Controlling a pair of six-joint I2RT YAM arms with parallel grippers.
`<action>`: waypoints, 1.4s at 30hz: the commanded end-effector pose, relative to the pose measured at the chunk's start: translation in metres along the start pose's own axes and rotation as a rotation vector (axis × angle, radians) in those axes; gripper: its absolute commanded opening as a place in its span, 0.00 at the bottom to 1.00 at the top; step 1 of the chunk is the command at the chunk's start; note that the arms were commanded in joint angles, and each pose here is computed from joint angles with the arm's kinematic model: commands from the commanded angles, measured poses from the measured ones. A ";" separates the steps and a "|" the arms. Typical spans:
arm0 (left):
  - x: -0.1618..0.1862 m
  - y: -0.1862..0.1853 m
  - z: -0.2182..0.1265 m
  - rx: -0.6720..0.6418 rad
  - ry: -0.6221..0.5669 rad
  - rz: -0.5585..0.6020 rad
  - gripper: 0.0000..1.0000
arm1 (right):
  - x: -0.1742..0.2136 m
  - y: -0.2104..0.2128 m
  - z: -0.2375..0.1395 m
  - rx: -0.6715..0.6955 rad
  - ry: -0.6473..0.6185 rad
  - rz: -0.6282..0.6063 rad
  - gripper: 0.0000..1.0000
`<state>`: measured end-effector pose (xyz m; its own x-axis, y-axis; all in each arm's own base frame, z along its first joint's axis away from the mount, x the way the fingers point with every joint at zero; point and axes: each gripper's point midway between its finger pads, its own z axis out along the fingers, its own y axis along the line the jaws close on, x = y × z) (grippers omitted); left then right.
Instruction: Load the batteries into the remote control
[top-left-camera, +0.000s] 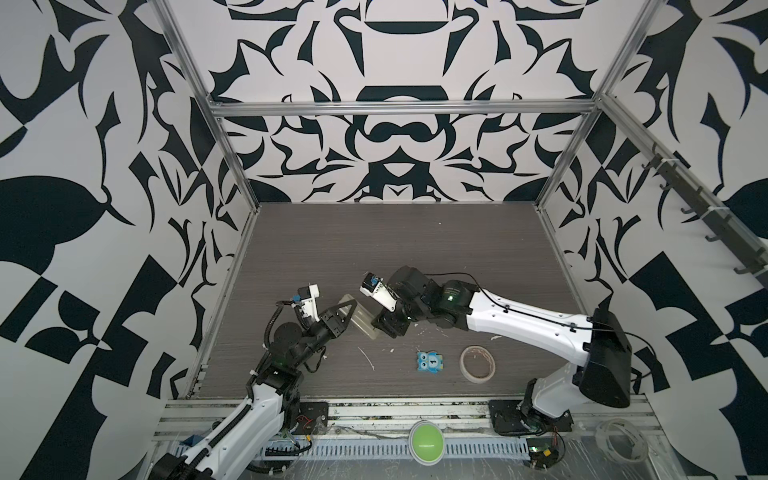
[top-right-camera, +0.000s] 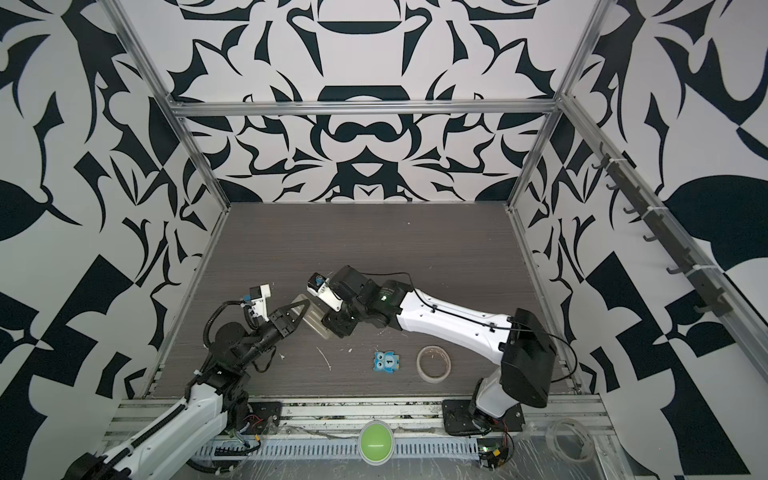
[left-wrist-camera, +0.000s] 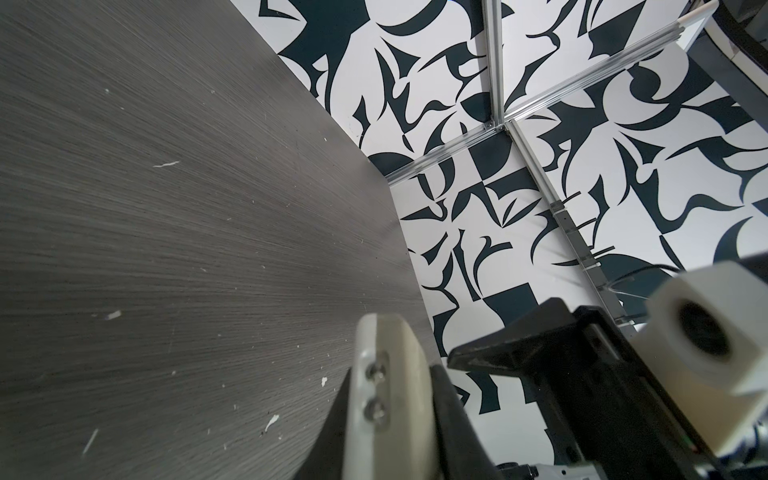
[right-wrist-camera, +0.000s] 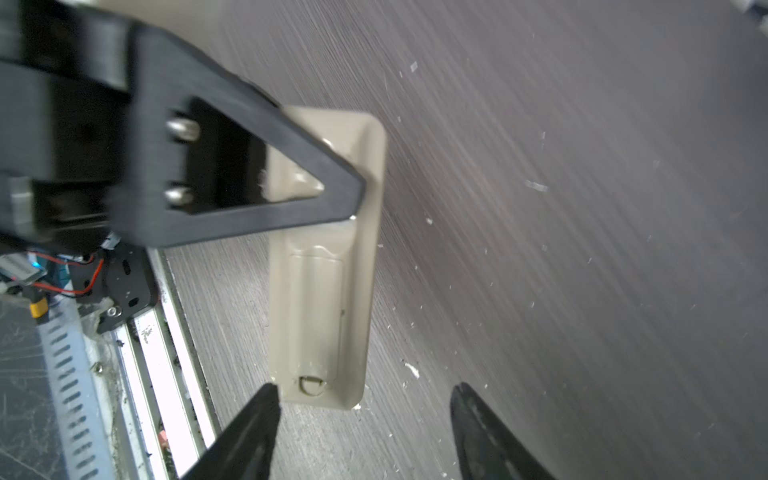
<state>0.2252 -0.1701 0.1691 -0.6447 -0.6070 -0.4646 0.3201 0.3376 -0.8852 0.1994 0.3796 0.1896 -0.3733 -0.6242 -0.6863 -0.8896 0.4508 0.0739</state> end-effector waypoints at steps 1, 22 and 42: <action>-0.007 -0.011 -0.001 0.042 -0.032 0.007 0.00 | -0.019 0.012 -0.004 -0.053 -0.085 -0.023 0.82; -0.025 -0.021 -0.002 0.053 -0.107 -0.076 0.00 | -0.010 0.008 0.040 -0.045 -0.013 -0.015 0.86; -0.026 -0.015 0.000 0.024 -0.114 -0.097 0.00 | -0.011 0.010 0.046 -0.055 -0.015 -0.016 0.63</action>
<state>0.2349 -0.1592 0.1718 -0.6152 -0.6964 -0.3695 0.2319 0.2881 -0.9291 0.2022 0.4079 0.1375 -0.3809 -0.6663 -0.6411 -0.9042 0.4133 0.1077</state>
